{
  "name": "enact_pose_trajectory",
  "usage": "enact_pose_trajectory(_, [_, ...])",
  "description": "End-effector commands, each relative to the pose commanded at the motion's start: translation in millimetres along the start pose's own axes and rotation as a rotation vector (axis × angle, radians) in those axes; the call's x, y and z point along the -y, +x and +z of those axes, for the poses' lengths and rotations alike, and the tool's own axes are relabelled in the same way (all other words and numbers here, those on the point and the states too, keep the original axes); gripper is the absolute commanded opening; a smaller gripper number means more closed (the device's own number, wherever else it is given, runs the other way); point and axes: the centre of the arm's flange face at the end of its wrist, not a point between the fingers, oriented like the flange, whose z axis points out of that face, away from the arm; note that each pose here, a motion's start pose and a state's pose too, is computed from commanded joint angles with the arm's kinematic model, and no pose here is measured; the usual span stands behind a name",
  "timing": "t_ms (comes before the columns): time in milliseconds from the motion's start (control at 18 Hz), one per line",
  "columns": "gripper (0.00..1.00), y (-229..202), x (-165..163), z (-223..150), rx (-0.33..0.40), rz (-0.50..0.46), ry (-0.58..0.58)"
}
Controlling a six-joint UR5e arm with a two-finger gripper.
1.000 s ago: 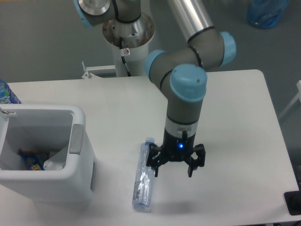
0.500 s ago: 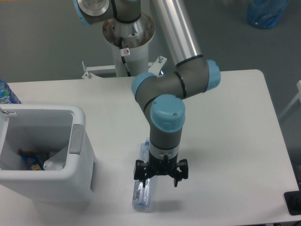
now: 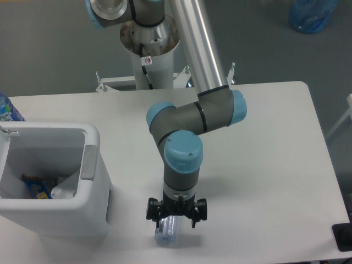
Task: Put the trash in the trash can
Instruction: 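Close the gripper around the bottle's cap end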
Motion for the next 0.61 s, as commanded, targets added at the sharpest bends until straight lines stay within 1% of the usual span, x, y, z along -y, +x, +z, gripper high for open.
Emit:
enact_pose_trajectory(167, [1.00, 6, -2, 13, -0.002, 0.012, -0.012])
enact_pose_trajectory(611, [1.00, 6, -3, 23, -0.003, 0.015, -0.023])
